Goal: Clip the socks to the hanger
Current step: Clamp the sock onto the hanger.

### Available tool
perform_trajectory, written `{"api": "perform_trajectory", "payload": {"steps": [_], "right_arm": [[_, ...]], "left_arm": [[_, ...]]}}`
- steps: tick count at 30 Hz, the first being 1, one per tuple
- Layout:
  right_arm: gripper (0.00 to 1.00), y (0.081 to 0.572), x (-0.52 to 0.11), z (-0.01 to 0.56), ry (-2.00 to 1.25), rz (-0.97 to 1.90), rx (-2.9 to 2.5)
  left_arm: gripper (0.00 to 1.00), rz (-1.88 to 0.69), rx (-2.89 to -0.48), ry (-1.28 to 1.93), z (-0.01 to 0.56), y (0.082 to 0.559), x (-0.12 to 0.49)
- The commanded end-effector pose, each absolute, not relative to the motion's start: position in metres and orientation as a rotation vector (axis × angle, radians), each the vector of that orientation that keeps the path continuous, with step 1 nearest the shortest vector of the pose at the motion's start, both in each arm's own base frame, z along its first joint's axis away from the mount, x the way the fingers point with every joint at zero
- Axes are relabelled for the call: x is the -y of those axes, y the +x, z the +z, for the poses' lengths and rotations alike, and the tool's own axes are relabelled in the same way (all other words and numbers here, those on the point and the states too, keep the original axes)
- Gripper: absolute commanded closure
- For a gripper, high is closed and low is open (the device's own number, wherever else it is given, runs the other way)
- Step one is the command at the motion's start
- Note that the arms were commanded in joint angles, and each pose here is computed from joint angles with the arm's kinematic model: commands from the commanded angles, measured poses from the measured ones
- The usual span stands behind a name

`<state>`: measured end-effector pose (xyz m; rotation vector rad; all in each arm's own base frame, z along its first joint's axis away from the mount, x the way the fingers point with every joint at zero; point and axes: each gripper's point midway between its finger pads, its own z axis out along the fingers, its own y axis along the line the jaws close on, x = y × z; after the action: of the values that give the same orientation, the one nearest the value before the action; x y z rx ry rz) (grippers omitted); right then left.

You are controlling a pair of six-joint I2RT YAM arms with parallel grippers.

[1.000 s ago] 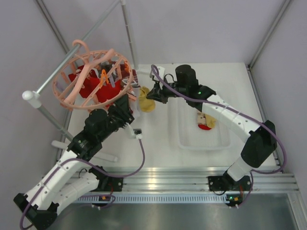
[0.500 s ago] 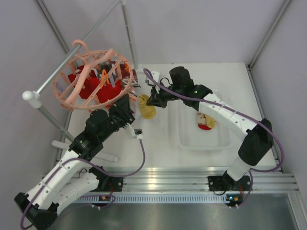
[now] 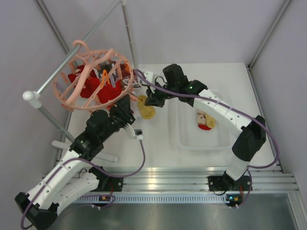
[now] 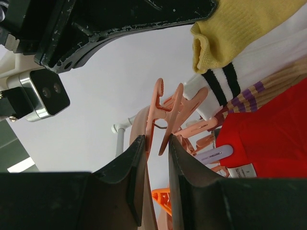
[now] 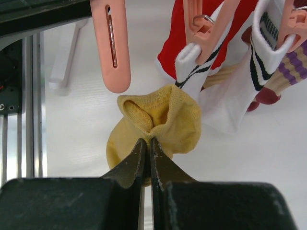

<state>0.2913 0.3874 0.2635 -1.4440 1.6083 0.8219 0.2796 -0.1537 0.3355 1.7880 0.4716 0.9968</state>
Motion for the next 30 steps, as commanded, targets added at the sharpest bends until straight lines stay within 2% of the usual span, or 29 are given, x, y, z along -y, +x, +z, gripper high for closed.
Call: {"api": "perform_trajectory", "payload": {"steps": [1, 30], "right_arm": [[1.0, 0.285, -0.394, 0.277, -1.476, 0.813, -1.571], [1.0, 0.287, -0.396, 0.286, -1.509, 0.821, -1.615]], "left_arm": [[1.0, 1.034, -0.303, 1.849, 0.331, 0.275, 0.168], [1.0, 0.997, -0.136, 1.98, 0.294, 0.267, 0.183]]}}
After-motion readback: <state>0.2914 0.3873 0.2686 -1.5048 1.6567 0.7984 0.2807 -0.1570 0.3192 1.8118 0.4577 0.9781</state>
